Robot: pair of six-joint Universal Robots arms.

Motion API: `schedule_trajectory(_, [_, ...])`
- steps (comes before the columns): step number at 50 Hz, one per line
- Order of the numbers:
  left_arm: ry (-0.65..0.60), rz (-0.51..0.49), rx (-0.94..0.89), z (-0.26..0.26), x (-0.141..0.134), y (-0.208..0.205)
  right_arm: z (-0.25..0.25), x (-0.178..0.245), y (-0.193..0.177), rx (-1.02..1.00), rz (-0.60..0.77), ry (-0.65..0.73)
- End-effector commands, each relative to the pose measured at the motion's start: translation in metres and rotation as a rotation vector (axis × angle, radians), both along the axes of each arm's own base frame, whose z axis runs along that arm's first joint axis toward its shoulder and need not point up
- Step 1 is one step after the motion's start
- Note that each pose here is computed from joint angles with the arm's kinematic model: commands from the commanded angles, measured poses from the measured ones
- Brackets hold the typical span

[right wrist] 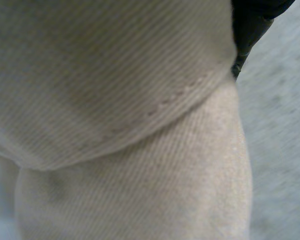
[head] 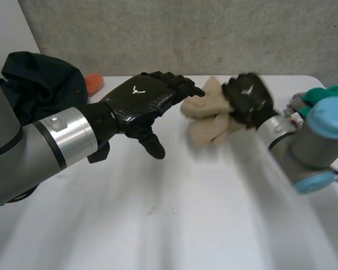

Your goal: Fold the laundry.

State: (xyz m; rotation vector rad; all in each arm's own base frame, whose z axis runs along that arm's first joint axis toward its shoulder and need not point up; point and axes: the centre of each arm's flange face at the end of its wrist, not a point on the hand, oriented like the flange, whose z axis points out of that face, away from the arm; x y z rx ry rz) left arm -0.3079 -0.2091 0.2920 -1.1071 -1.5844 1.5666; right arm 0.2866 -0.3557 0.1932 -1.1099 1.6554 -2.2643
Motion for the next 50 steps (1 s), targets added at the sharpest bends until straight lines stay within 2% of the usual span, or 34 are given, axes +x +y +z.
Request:
schedule_trajectory(1, [0.005, 0.001, -0.010, 0.003, 0.001, 0.001, 0.070, -0.050, -0.063, -0.228, -0.005, -0.059])
schedule_trajectory(6, [0.007, 0.003, -0.015, 0.005, 0.002, 0.002, 0.108, -0.117, -0.115, -0.333, -0.052, -0.192])
schedule_trajectory(13, [0.009, 0.003, -0.017, 0.006, 0.003, 0.003, 0.108, -0.204, -0.156, -0.395, -0.040, -0.267])
schedule_trajectory(18, [0.020, 0.006, -0.036, 0.008, 0.002, 0.001, 0.078, -0.238, -0.174, -0.361, -0.026, -0.274])
schedule_trajectory(25, [0.028, 0.061, -0.058, 0.008, 0.003, -0.005, 0.008, -0.288, -0.192, -0.269, -0.038, -0.226])
schedule_trajectory(33, [0.022, 0.116, -0.059, 0.007, 0.006, -0.009, -0.072, -0.305, -0.191, -0.138, 0.005, -0.188])
schedule_trajectory(37, [0.014, 0.131, -0.049, 0.003, 0.007, -0.009, -0.093, -0.312, -0.188, -0.104, 0.009, -0.178])
schedule_trajectory(44, [0.009, 0.137, -0.050, 0.002, 0.008, -0.008, -0.085, -0.322, -0.187, -0.112, -0.010, -0.173])
schedule_trajectory(50, [0.021, 0.133, -0.073, 0.010, 0.008, -0.006, -0.048, -0.317, -0.176, -0.123, -0.013, -0.172])
